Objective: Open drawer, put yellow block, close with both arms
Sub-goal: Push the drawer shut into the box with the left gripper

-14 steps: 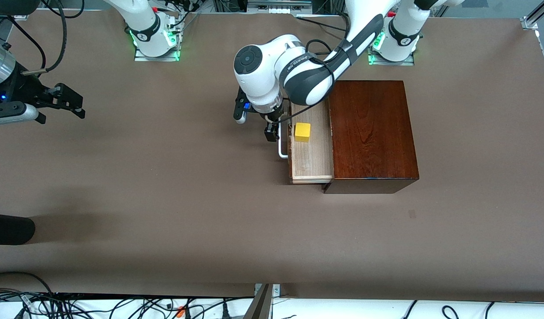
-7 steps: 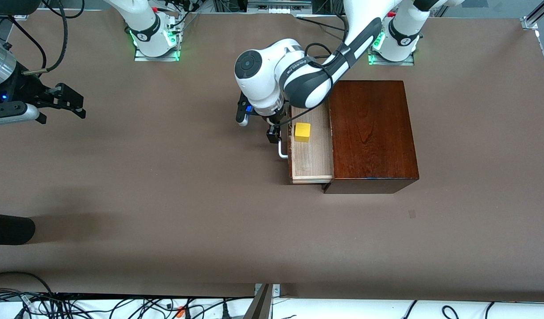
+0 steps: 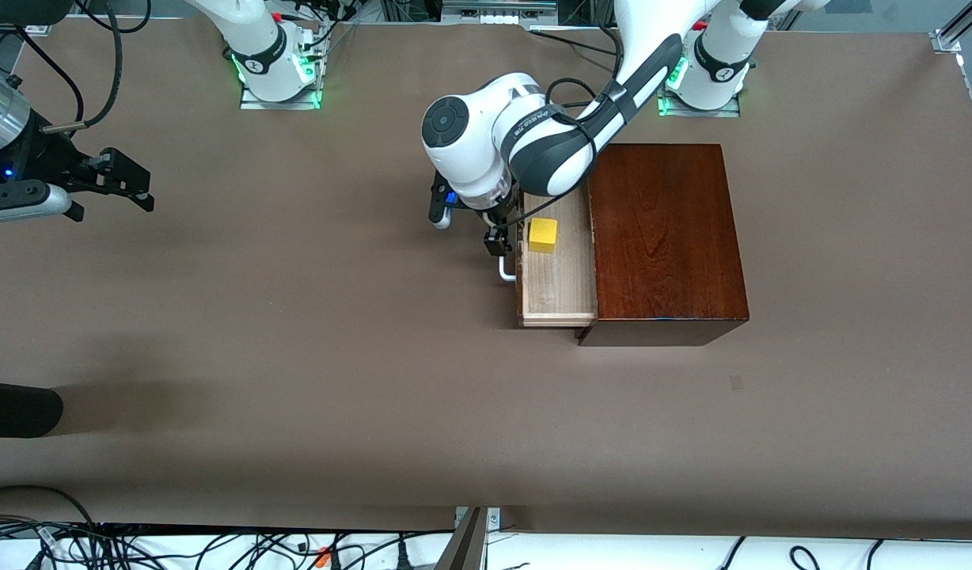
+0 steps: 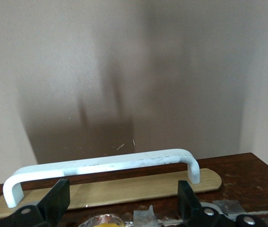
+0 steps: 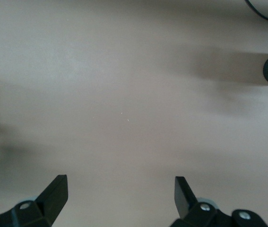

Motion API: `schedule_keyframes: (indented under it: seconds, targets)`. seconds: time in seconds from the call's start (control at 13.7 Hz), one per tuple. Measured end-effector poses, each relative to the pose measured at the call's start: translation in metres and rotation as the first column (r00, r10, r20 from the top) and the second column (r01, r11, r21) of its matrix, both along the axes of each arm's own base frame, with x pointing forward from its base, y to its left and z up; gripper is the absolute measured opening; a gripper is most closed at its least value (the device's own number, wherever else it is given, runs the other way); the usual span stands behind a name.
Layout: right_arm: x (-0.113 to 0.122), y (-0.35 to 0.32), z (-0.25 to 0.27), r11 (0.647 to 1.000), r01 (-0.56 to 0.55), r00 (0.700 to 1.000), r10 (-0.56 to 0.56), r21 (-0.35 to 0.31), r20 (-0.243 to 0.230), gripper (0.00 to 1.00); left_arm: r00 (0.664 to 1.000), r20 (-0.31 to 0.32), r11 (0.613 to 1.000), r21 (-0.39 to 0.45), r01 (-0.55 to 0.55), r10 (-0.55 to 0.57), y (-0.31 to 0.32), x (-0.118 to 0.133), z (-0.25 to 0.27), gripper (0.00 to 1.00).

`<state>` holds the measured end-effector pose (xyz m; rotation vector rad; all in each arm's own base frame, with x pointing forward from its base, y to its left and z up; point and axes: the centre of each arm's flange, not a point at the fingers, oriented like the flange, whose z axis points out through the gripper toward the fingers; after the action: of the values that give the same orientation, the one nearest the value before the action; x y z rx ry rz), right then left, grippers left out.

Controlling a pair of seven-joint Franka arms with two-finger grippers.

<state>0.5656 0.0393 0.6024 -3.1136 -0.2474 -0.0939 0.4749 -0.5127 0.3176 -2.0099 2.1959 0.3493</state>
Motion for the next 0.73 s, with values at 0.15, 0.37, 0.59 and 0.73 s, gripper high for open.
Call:
schedule_keyframes:
  seconds: [0.15,0.37,0.59,0.73]
  targets:
    - [0.000,0.000,0.000,1.000,0.000,1.000,0.000,0.000,0.000,1.00,1.000,-0.008,1.000,0.015,-0.017,0.017,0.009,0.007,0.000,1.00]
    - [0.000,-0.001,0.000,1.000,0.003,1.000,-0.003,0.000,-0.001,1.00,1.000,-0.001,0.999,0.039,-0.029,0.030,0.022,0.015,0.003,1.00]
    - [0.000,-0.002,-0.001,1.000,0.003,1.000,-0.003,0.000,-0.001,1.00,0.999,0.004,0.997,0.067,-0.046,0.046,0.040,0.023,0.005,1.00]
    - [0.000,-0.002,-0.001,1.000,0.003,1.000,-0.003,0.000,-0.002,1.00,0.998,-0.003,0.994,0.088,-0.066,0.067,0.054,0.030,0.005,1.00]
